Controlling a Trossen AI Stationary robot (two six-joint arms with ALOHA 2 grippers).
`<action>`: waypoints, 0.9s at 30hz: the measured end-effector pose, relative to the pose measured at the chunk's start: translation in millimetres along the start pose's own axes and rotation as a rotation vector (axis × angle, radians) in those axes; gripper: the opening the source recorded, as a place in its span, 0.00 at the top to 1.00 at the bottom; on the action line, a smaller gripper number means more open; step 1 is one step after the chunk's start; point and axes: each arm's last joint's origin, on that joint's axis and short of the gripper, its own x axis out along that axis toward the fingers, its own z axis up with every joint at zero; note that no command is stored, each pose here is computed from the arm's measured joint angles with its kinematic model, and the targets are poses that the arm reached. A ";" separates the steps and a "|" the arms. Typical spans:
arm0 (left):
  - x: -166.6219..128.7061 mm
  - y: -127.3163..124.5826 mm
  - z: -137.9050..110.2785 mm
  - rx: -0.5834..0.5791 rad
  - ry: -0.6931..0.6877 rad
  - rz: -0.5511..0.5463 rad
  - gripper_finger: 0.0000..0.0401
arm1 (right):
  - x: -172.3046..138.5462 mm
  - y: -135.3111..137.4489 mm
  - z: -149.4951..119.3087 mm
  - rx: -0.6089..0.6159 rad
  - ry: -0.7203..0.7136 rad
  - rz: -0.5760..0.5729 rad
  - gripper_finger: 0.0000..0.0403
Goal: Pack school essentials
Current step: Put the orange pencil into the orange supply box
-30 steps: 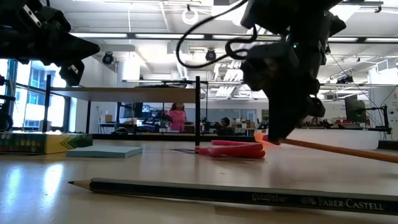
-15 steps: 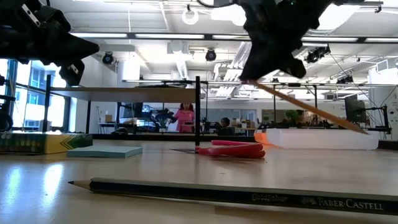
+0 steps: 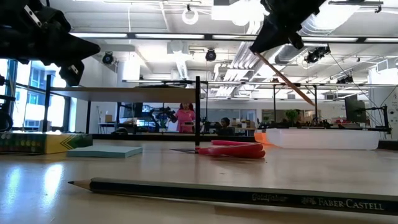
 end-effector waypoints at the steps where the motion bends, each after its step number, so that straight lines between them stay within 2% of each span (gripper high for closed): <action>1: 0.0 0.1 0.0 0.000 -0.001 0.002 1.00 | -2.3 -6.4 3.3 -0.024 -0.011 -0.016 0.96; 7: 0.0 0.2 0.1 -0.014 -0.003 0.007 1.00 | -9.8 -42.5 15.5 -0.167 -0.014 -0.120 0.96; 13: 0.0 0.2 0.2 -0.103 -0.004 0.006 1.00 | 3.2 -68.8 11.8 -0.291 0.140 -0.181 0.96; 18: 0.0 0.1 0.3 -0.128 -0.004 0.006 1.00 | 21.9 -82.9 7.1 -0.309 0.265 -0.154 0.96; 27: 0.0 0.2 0.3 -0.131 -0.005 0.008 1.00 | 56.5 -97.5 -6.4 -0.231 0.462 -0.083 0.96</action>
